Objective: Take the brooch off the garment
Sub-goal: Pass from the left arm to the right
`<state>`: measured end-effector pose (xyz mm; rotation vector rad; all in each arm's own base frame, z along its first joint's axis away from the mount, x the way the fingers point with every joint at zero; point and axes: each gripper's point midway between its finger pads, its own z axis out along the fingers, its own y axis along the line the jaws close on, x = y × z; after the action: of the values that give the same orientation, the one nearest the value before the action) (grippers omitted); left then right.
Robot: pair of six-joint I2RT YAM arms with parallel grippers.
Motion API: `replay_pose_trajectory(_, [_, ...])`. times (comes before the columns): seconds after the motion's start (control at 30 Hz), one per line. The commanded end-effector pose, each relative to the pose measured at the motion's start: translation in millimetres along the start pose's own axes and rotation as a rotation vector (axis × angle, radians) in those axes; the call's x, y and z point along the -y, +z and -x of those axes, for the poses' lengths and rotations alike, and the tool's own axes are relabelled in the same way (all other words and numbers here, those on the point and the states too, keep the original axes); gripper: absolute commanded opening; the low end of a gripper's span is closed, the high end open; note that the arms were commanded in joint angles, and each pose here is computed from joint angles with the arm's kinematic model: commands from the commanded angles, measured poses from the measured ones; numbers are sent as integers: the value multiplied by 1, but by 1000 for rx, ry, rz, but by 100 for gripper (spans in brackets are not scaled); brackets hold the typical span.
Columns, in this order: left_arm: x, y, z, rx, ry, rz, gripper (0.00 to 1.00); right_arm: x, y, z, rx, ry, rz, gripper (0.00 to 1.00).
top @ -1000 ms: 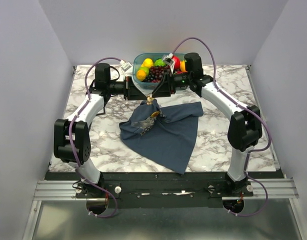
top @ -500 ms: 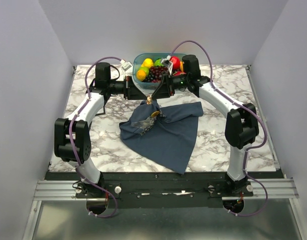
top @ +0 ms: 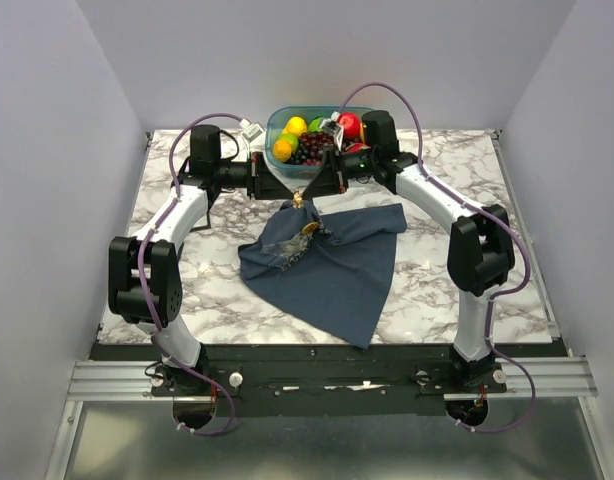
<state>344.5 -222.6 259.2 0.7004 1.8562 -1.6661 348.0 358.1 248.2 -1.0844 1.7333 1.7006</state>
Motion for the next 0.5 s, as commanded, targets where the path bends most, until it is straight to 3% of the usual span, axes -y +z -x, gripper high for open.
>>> replay_pose_trajectory(0.0, [-6,1,7,19,9,50,12,10,-2,7,20,-12,-54,0])
replay_pose_trajectory(0.03, [-8,0,4,16,-10,65,22,15,-2,8,28,-5,-88,0])
replay_pose_trajectory(0.1, [-15,-1,1,24,8,123,27,16,-4,11,41,-11,-120,0])
replay_pose_trajectory(0.27, [-29,-3,-4,77,-34,217,30,24,-8,17,90,4,-219,0])
replay_pose_trajectory(0.47, [-28,0,7,173,-84,215,31,30,-11,21,119,-7,-289,0])
